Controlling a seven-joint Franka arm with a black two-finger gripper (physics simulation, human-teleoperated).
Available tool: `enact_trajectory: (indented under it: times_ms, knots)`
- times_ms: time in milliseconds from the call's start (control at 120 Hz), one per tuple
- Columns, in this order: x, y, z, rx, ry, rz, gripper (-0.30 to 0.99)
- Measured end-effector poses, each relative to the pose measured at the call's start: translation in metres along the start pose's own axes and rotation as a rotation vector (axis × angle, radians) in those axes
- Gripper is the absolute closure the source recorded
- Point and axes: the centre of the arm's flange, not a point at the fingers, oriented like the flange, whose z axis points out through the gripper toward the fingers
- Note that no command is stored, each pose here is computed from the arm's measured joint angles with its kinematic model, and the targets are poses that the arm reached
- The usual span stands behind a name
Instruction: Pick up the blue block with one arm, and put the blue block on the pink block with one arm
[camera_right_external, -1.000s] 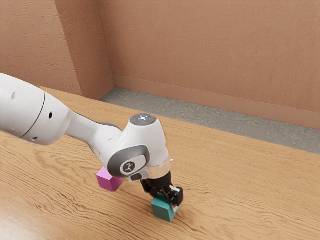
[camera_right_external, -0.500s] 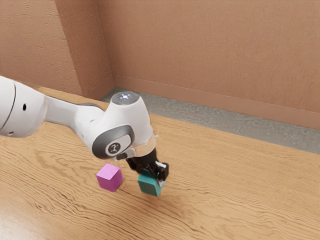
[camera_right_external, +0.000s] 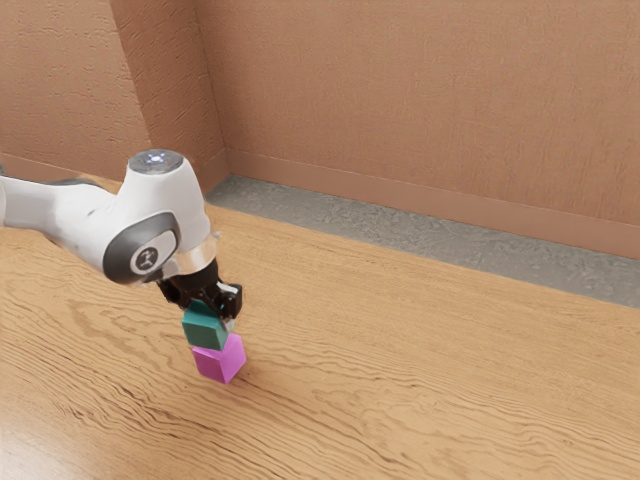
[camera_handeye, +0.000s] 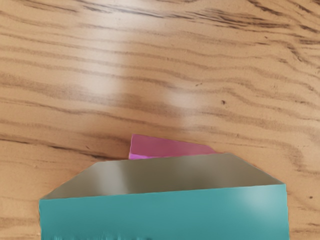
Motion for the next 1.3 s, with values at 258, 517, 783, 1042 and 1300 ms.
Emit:
enact_trajectory:
  times_ms: [258, 517, 783, 1042, 1300]
  knots:
    - [0.005, 0.0, 0.0, -0.006, 0.017, 0.086, 0.32]
    - [0.011, 0.006, 0.001, -0.021, 0.055, 0.08, 0.29]
    - [-0.002, 0.014, 0.007, -0.017, 0.059, 0.06, 0.29]
    - [-0.01, 0.014, 0.02, -0.01, 0.067, 0.055, 0.29]
    - [-0.017, 0.024, 0.022, -0.006, 0.058, 0.033, 0.3]
